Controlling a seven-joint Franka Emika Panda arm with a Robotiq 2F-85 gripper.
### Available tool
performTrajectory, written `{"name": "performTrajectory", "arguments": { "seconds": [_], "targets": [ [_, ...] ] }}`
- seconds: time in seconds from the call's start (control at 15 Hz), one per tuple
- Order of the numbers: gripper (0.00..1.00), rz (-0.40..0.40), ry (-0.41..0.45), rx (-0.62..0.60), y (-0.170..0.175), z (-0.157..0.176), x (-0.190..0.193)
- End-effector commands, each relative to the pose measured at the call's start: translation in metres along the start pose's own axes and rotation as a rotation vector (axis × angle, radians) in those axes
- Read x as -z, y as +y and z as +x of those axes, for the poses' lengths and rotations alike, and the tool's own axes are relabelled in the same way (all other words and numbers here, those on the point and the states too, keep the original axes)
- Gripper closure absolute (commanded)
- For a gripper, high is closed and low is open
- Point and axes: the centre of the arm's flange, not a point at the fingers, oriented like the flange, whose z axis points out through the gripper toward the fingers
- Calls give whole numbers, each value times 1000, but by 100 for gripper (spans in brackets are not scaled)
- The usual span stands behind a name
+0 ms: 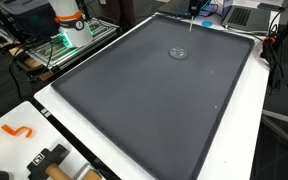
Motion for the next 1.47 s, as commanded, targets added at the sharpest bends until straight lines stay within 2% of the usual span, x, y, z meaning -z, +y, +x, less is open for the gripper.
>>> {"name": "performTrajectory", "arguments": {
  "seconds": [0.0, 0.4, 0.47, 0.87, 0.93, 1.4],
  "targets": [
    [97, -10, -21, 20, 2, -6, 12],
    [97, -12, -20, 30, 3, -6, 17],
    [87, -3, -5, 18, 0, -3, 12],
    [87, -3, -5, 19, 0, -2, 14],
    [97, -3, -5, 19, 0, -2, 14],
    [97, -158, -74, 90, -59, 9, 12]
  ]
}}
